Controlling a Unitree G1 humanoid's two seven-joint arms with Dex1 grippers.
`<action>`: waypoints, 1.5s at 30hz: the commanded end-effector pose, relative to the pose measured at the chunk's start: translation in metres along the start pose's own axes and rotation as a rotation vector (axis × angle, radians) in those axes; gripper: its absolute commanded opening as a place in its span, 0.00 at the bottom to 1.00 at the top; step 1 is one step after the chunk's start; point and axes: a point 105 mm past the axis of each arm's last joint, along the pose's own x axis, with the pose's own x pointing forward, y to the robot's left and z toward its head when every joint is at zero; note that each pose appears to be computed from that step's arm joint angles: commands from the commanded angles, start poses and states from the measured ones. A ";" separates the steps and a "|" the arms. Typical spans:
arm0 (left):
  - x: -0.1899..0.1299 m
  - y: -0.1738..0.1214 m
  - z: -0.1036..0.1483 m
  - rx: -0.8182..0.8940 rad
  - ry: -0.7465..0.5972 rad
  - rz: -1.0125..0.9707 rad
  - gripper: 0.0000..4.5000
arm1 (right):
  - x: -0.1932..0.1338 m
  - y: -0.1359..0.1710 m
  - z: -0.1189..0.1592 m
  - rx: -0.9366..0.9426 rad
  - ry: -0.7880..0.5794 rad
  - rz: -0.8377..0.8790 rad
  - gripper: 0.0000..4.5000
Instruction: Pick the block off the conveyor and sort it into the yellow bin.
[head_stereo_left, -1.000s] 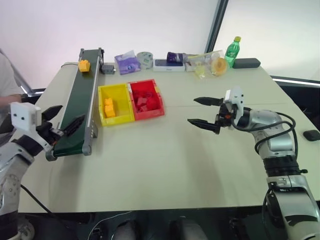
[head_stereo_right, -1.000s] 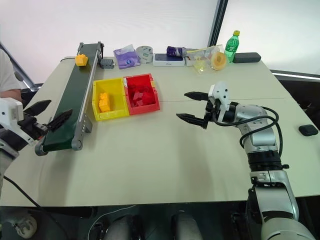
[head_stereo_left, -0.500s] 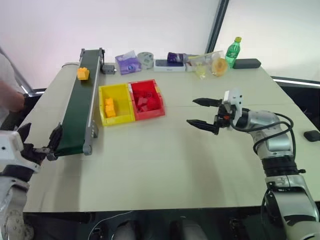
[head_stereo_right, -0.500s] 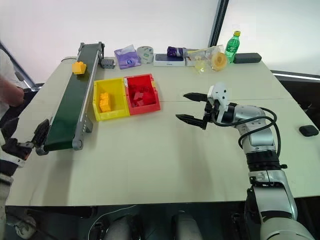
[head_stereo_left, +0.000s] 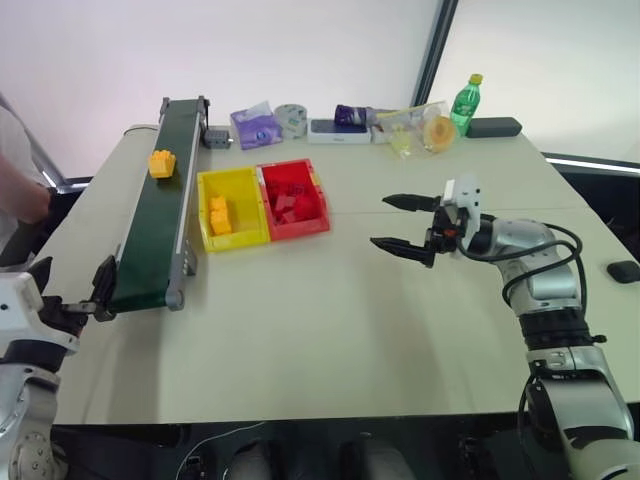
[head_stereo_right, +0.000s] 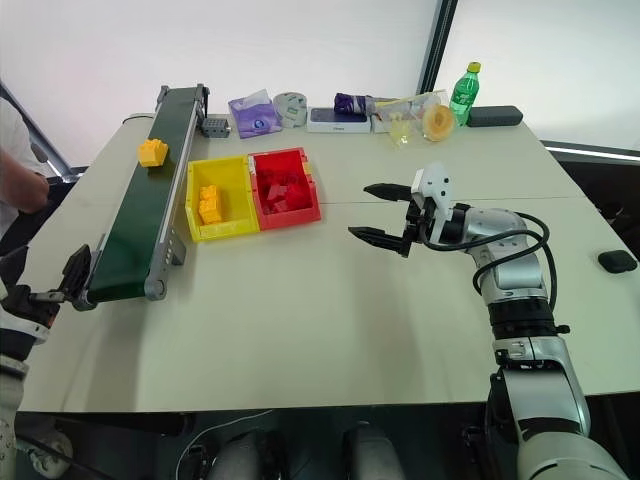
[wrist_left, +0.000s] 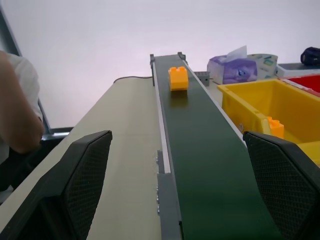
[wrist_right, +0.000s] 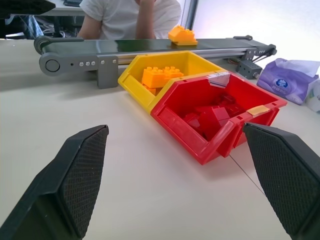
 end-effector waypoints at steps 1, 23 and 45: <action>0.007 -0.002 0.009 -0.009 -0.024 -0.024 0.99 | 0.002 -0.002 0.017 -0.049 -0.046 -0.001 1.00; 0.090 -0.022 0.002 -0.033 0.240 -0.102 0.99 | 0.012 0.007 0.023 -0.041 -0.063 0.035 1.00; 0.125 -0.020 -0.020 -0.037 0.359 -0.124 0.45 | 0.000 0.007 0.018 -0.033 -0.040 -0.005 1.00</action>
